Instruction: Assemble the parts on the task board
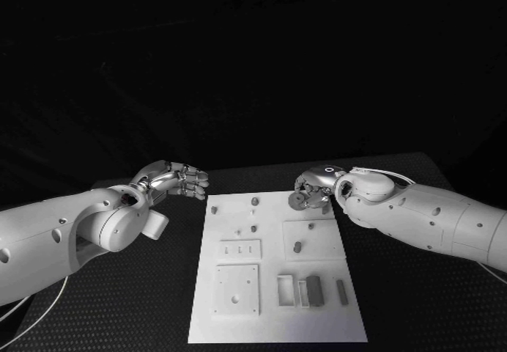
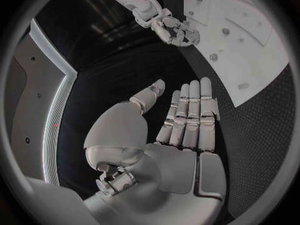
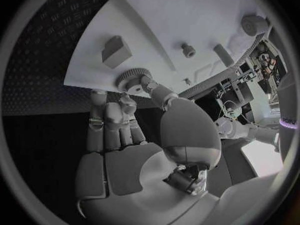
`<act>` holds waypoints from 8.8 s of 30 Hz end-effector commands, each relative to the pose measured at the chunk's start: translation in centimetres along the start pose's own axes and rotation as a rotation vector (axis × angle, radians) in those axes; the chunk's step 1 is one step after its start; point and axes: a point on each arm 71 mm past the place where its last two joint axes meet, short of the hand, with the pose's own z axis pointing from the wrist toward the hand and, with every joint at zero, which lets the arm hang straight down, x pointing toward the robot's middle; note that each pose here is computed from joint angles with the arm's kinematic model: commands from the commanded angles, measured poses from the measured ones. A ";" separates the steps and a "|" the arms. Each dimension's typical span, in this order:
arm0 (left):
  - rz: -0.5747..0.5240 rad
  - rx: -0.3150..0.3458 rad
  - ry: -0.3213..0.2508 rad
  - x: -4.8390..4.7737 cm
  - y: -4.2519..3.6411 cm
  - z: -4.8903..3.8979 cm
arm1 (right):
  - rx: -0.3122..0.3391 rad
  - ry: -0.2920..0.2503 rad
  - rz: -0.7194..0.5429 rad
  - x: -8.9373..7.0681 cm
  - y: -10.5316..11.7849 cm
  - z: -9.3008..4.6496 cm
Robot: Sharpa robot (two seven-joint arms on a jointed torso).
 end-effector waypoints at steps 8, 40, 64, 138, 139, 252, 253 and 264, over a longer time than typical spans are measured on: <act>-0.001 0.006 0.018 0.23 -0.12 0.02 | 0.004 0.072 -0.031 1.5 -0.1 -0.2; -0.004 -0.002 0.031 0.29 -0.05 -0.02 | 0.011 0.134 -0.034 2.6 0.1 0.1; -0.002 -0.001 0.019 0.00 -0.01 -0.15 | -0.088 -0.216 -0.145 -1.7 6.5 -1.3; -0.003 0.003 0.029 0.23 -0.07 0.04 | -0.213 -0.197 -0.294 1.7 14.2 2.6; -0.003 0.003 0.029 0.24 -0.07 0.04 | -0.212 -0.197 -0.294 1.7 14.2 2.7; -0.003 0.001 0.031 0.09 -0.01 0.03 | -0.138 -0.186 -0.313 2.5 13.7 1.9; -0.003 0.001 0.031 0.09 -0.01 0.03 | -0.138 -0.188 -0.312 2.5 13.7 1.9; -0.003 0.001 0.031 0.09 -0.01 0.06 | -0.129 -0.209 -0.301 2.4 13.8 1.7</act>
